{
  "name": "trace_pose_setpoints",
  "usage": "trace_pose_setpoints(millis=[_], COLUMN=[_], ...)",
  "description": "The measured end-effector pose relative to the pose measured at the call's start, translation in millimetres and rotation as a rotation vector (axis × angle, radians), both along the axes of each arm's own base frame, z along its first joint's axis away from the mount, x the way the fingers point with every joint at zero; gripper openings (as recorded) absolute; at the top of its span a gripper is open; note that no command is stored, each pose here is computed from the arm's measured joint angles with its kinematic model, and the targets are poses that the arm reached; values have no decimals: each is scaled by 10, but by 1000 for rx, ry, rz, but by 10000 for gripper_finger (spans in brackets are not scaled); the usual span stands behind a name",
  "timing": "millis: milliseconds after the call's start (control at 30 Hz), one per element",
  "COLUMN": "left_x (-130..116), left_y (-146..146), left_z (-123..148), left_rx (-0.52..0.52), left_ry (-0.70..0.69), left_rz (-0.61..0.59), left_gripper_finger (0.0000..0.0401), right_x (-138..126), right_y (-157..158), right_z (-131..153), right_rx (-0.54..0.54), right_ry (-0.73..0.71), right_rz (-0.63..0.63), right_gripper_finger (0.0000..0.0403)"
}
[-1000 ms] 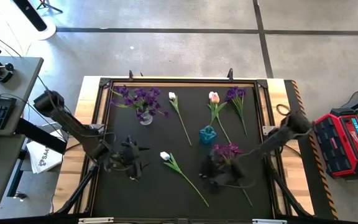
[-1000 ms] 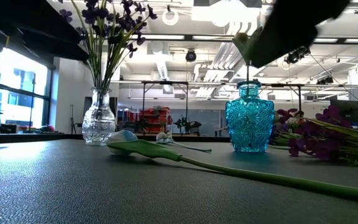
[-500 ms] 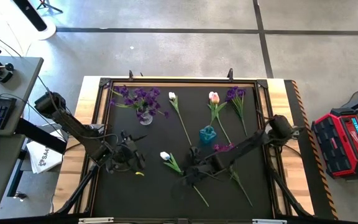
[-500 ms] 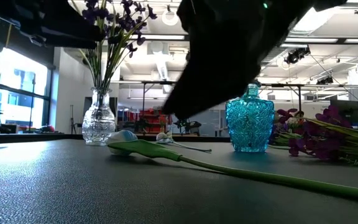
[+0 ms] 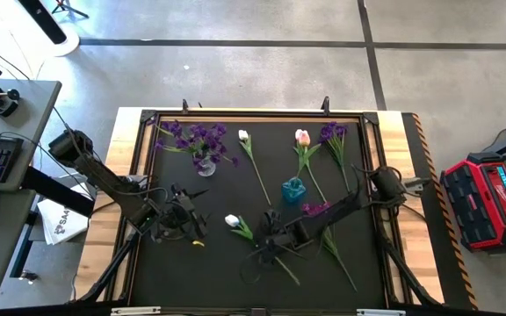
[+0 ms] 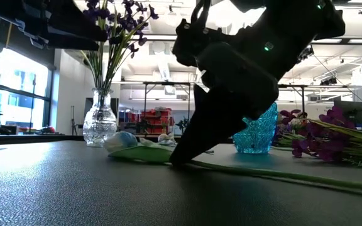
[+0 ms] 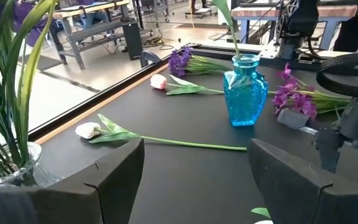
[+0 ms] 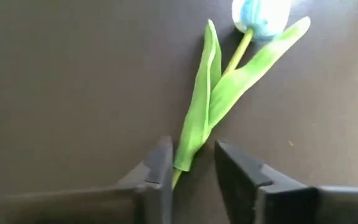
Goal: Sort flowers into vase by color
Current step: Put the bottom white flower into the blue vase
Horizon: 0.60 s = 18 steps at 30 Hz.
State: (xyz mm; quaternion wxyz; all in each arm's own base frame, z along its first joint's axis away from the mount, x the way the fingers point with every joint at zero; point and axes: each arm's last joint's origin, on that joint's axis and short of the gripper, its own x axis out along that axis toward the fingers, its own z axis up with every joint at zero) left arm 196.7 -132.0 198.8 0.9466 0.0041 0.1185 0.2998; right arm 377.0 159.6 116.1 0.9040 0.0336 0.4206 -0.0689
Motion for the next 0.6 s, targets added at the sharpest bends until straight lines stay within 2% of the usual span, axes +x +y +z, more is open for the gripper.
trace_pose_setpoints(millis=[167, 400, 500, 600], left_x=[4, 9, 9, 9], left_y=[-4, -11, -11, -11], left_z=[5, 4, 4, 4], left_rx=[-11, -28, -28, -27], left_ry=[-8, -9, -9, -8], left_rz=[-1, -12, -12, -13], left_gripper_finger=[273, 273, 273, 273], right_x=[-71, -389, -424, -447], right_y=[-12, 105, 177, 269], right_z=[37, 315, 392, 427], right_rx=[-28, -146, -166, -251], right_ry=[77, 156, 114, 54], right_rz=[47, 48, 66, 92], right_gripper_finger=[11, 5, 3, 2])
